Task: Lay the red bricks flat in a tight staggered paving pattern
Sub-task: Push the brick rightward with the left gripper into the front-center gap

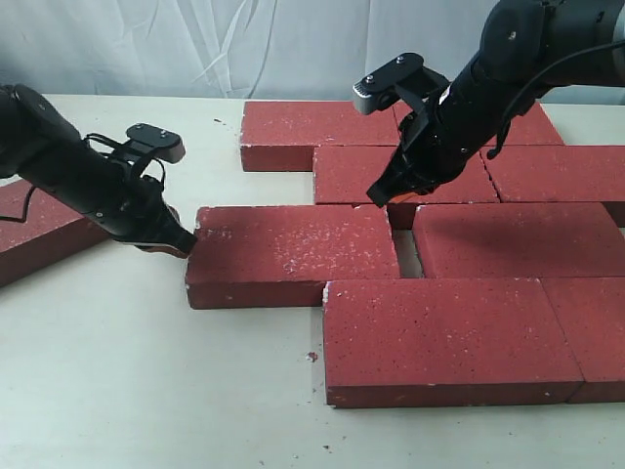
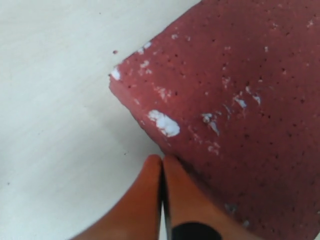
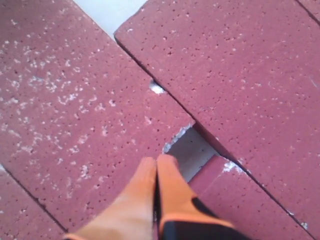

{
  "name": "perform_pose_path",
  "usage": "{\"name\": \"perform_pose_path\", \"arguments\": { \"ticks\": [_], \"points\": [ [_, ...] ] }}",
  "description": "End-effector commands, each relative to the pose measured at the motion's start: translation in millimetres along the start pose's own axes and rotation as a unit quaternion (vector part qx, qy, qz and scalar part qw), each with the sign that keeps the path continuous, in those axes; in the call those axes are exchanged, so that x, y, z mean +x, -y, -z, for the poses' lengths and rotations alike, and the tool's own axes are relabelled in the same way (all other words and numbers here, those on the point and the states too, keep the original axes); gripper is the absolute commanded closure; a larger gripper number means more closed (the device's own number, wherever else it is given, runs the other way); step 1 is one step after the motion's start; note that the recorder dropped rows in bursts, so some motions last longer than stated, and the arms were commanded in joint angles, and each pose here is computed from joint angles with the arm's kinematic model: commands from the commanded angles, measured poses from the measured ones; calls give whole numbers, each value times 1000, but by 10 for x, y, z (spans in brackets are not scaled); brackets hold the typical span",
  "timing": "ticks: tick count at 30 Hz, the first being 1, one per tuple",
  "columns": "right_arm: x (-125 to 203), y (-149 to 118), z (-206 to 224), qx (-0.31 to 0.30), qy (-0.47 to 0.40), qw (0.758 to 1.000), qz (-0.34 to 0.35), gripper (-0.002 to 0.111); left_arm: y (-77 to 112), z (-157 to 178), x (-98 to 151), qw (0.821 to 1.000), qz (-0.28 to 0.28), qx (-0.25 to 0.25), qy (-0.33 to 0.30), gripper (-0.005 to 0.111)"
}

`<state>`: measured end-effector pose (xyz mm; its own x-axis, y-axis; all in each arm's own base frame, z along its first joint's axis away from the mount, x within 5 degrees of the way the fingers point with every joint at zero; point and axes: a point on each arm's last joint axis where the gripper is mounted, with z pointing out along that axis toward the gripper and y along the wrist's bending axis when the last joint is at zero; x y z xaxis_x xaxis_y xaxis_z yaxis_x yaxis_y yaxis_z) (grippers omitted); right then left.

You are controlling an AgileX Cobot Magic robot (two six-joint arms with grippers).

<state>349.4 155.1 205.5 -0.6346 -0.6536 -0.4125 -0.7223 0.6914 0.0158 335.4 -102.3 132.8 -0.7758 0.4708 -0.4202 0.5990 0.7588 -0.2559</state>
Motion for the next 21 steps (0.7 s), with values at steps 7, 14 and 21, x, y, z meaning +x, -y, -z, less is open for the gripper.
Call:
{"name": "perform_pose_path", "arguments": {
  "ticks": [7,14,21],
  "points": [
    [-1,13,30,3,7,1000,-4,109,188,-58,-115,1000,-24,1,11,106],
    [-1,13,30,3,7,1000,-4,109,233,-83,-143,999,-32,-7,18,106],
    [-4,12,30,3,9,1000,-5,109,289,-220,-176,999,-42,-2,9,106]
  ]
}}
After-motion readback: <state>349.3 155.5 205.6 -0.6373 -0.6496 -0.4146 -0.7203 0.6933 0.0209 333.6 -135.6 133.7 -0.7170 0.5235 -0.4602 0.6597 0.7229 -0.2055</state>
